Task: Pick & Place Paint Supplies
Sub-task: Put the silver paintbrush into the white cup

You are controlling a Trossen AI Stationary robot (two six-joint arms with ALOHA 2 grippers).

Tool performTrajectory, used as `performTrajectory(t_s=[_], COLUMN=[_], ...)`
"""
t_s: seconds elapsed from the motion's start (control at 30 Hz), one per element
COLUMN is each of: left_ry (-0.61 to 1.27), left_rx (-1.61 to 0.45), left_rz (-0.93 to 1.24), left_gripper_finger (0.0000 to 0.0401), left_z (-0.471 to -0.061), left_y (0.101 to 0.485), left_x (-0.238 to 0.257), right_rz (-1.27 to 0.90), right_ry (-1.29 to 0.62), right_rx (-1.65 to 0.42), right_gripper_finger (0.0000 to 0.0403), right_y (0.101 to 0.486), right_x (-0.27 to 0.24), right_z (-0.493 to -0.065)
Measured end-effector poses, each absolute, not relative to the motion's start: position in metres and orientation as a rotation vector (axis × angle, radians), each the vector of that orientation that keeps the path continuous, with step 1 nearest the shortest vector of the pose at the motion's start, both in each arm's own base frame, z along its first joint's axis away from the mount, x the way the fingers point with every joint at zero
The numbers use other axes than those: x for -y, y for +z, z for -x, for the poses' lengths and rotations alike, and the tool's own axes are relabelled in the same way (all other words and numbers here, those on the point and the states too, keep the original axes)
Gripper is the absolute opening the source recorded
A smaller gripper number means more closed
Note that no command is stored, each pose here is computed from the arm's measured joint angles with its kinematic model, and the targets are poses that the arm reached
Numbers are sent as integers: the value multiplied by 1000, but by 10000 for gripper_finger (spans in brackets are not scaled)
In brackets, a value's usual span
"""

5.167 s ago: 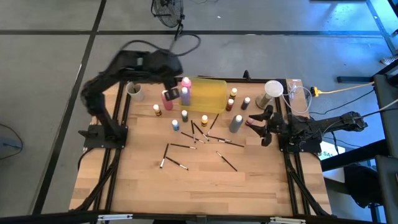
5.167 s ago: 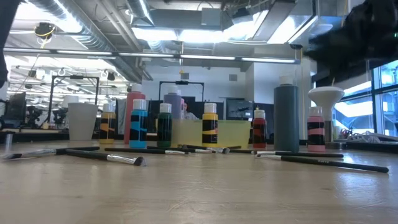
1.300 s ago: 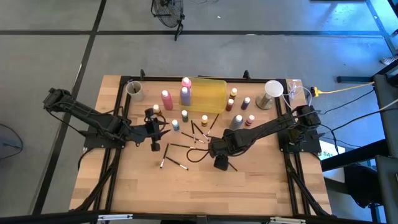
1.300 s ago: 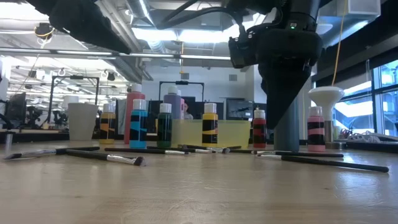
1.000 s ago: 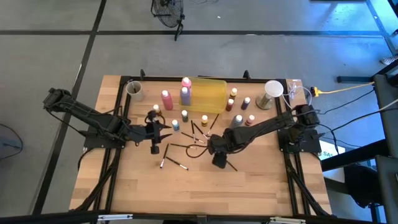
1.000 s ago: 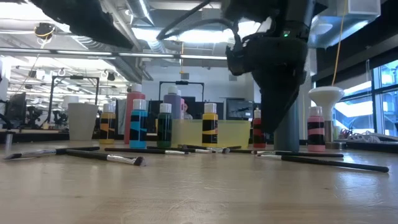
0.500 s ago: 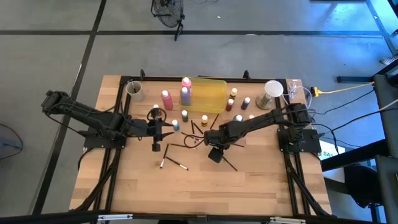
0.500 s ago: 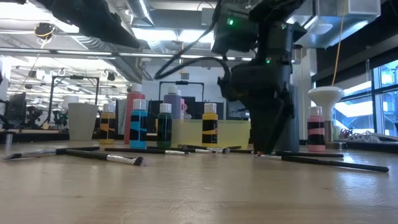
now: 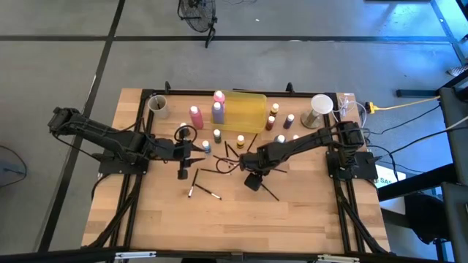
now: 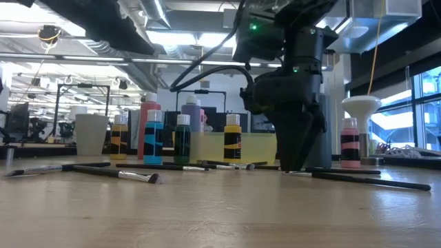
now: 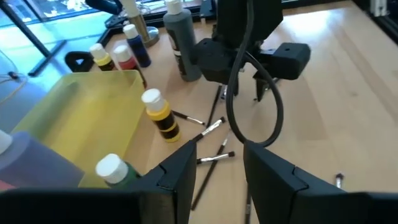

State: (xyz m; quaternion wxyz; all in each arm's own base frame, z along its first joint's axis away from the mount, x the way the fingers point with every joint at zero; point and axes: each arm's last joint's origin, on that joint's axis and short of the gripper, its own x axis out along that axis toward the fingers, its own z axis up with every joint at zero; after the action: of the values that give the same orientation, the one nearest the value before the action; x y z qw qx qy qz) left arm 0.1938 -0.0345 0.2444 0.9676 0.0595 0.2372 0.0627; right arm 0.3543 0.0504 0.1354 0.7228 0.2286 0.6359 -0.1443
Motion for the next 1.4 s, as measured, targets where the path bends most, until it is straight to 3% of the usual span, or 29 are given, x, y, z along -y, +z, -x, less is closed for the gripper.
performTrajectory(t_s=[1.4], left_ry=[-4], left_rx=[-568], left_rz=[-175], left_gripper_finger=[127], left_z=[-190], left_y=[237], left_x=[37], right_rz=[-589], right_ry=[-478], right_rx=[-1417], right_gripper_finger=[228], right_y=[136], right_x=[-69], right_z=[-374])
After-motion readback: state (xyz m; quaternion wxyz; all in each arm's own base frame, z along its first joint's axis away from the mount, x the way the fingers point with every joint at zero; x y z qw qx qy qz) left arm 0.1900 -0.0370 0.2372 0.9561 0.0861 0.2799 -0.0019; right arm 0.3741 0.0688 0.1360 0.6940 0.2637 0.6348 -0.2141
